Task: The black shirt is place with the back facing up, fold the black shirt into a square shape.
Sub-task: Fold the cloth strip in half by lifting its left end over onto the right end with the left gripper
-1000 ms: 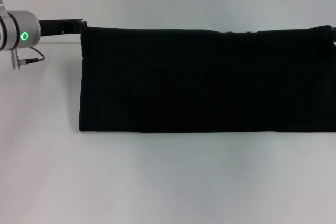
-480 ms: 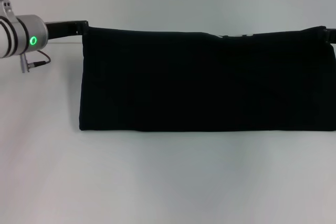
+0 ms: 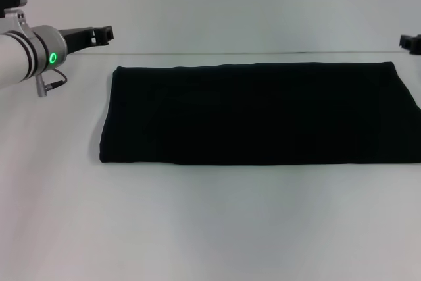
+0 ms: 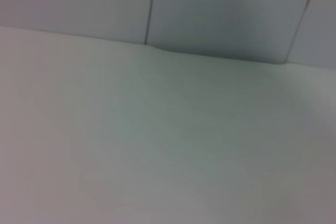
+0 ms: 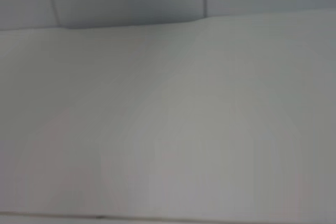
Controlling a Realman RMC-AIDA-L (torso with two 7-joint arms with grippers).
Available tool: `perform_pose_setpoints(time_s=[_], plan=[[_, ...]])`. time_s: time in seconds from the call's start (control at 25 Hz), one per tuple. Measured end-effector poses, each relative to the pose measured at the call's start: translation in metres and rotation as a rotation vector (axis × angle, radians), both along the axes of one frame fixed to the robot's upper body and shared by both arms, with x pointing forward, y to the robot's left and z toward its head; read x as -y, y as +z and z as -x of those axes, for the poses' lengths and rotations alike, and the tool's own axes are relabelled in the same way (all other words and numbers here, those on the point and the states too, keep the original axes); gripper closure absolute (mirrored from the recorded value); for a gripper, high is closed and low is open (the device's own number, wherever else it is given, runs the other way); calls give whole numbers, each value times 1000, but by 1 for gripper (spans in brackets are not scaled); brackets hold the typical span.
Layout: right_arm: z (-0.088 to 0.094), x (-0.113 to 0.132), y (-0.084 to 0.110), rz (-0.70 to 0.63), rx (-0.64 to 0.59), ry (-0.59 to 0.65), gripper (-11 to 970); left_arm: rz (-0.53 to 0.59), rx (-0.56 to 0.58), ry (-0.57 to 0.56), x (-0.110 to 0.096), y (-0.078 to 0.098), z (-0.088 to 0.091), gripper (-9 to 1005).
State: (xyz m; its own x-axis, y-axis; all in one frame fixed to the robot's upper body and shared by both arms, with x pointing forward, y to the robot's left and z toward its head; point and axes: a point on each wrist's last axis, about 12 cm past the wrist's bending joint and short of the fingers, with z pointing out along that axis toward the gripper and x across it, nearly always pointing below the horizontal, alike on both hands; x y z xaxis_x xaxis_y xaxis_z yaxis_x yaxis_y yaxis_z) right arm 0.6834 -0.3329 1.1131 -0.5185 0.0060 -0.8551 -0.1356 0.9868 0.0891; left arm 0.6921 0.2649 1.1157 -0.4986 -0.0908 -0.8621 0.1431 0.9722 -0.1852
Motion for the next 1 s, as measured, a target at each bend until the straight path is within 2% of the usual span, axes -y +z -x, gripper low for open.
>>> perform_pose_setpoints(time_s=[0.08, 0.2, 0.28, 0.32, 0.36, 0.44, 0.56, 0.68, 0.84, 1.0], plan=[[-1, 4, 4, -5, 17, -18, 712, 8, 7, 8, -3, 1, 1, 656], [4, 10, 10, -86, 32, 20, 633, 53, 15, -40, -9, 5, 7, 540], [13, 9, 14, -189, 30, 105, 580, 115, 1, -128, -12, 7, 18, 460], [26, 7, 14, -279, 17, 194, 554, 165, -16, -195, -14, 8, 26, 419], [26, 7, 14, -279, 17, 194, 527, 200, -31, -242, -16, 9, 33, 377], [38, 2, 13, -345, -3, 285, 462, 267, -77, -313, -21, 10, 48, 295], [55, -8, 11, -422, -36, 408, 344, 382, -164, -366, -31, 10, 71, 271], [66, -18, 8, -465, -59, 492, 247, 495, -253, -361, -39, 4, 90, 248], [69, -25, 8, -466, -68, 539, 173, 633, -356, -269, -47, -8, 105, 216], [67, -32, 9, -429, -84, 587, 172, 732, -455, -179, -48, -18, 112, 184]])
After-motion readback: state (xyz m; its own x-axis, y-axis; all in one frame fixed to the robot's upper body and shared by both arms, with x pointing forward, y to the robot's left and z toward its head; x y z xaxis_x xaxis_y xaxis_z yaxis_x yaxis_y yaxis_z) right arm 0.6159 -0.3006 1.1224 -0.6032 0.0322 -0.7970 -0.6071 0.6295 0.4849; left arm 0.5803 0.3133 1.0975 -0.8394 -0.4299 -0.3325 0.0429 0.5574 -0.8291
